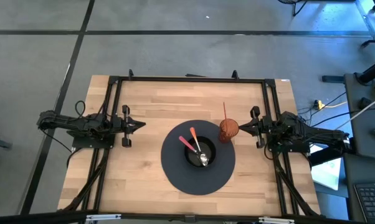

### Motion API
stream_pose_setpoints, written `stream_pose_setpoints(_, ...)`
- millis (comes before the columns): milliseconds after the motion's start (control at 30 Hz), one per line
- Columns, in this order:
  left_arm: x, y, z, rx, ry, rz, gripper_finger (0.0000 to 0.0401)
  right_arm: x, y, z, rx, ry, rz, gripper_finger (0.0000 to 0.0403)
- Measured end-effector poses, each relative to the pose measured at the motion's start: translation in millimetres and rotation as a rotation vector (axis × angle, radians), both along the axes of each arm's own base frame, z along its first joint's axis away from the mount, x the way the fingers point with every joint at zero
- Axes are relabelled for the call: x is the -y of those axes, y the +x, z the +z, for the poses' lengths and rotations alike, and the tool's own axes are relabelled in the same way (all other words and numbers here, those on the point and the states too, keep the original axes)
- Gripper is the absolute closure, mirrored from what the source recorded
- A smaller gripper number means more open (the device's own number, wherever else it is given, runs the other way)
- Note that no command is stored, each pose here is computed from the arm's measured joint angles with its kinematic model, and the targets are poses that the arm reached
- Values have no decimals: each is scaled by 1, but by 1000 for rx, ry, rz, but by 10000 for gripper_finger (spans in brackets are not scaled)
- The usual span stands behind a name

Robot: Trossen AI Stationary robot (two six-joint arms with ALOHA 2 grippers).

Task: Pick & Place Utensil
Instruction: Return to Home Position

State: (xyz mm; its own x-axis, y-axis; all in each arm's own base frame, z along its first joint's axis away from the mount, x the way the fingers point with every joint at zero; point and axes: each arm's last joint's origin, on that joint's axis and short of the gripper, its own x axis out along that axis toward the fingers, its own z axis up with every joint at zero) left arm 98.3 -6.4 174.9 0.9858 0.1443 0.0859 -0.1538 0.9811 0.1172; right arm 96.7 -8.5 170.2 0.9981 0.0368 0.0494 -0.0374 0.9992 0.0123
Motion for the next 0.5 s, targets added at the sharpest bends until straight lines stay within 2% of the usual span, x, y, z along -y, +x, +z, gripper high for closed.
stream_pose_setpoints(500,0,0,0,0,0,0,395,0,0,0,0,0,0,386)
